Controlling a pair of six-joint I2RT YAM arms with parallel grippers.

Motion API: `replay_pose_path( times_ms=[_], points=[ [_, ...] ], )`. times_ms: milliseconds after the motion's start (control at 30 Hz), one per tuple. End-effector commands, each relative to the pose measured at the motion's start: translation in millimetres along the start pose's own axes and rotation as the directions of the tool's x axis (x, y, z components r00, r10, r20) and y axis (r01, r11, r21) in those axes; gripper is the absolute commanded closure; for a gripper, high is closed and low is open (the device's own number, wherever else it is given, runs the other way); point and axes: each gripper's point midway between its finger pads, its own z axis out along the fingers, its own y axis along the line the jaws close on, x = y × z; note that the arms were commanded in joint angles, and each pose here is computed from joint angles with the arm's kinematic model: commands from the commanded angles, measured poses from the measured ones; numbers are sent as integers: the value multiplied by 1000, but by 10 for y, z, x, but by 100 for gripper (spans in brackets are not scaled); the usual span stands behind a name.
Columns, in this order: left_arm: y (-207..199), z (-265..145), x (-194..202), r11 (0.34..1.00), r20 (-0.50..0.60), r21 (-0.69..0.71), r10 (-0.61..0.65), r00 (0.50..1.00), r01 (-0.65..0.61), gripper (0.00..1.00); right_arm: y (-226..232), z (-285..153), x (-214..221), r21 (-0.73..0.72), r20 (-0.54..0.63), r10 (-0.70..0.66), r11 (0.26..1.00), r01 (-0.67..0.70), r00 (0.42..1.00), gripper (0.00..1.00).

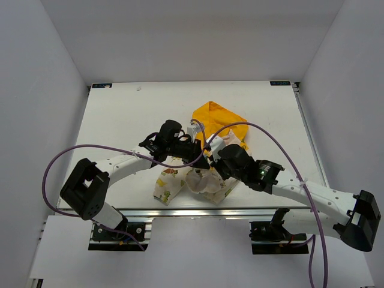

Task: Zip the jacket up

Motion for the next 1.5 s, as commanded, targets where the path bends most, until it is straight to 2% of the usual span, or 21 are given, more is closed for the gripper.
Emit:
replay_pose_path(
  times_ms=[0,33,67,200,267,367,600,667,833,967,1200,1267,1367,1400,1467],
  points=[
    [-236,-63,-86,996,13,52,76,997,-76,100,58,-10,-155,-46,20,22,999,-21,1000,87],
    [-236,-71,-93,996,15,50,76,997,-77,100,55,1,-160,-44,19,23,999,-22,1000,90],
    [-239,-72,-88,996,13,52,77,997,-77,100,38,9,-171,-38,23,31,999,-30,999,100],
    [-263,-72,-87,994,14,57,89,996,-89,100,-13,39,-209,-16,37,41,999,-41,998,100],
    [-258,-71,-80,995,10,55,84,996,-85,100,-110,44,-237,41,49,59,997,-61,997,100],
    [-244,-67,-44,996,-1,52,76,997,-76,100,-328,18,-304,165,98,108,979,-123,989,100],
    [-173,-59,43,999,-32,24,44,999,-43,100,-595,-107,-512,283,234,131,939,-196,963,100],
    [-146,-62,62,999,-37,10,35,999,-34,100,-631,-164,-602,285,282,141,932,-223,949,100],
    [-154,-69,77,999,-47,12,35,998,-34,100,-739,-188,-642,316,313,135,919,-237,940,100],
    [-143,-105,168,1000,-80,-5,0,997,0,100,-1003,-134,-717,367,336,148,889,-274,930,100],
    [-50,-202,600,989,-180,-60,-147,973,138,100,-1151,71,-951,313,363,185,899,-306,913,100],
    [42,-222,675,980,-191,-116,-182,965,162,100,-1041,114,-871,271,301,170,928,-256,938,100],
    [128,-234,577,977,-155,-177,-150,977,122,100,-779,138,-656,152,227,190,962,-227,955,100],
    [146,-234,530,976,-143,-189,-134,981,106,95,-706,132,-608,116,213,202,966,-230,956,100],
    [171,-247,321,972,-97,-231,-77,992,53,76,-607,58,-545,66,201,217,970,-234,955,100]
  ],
)
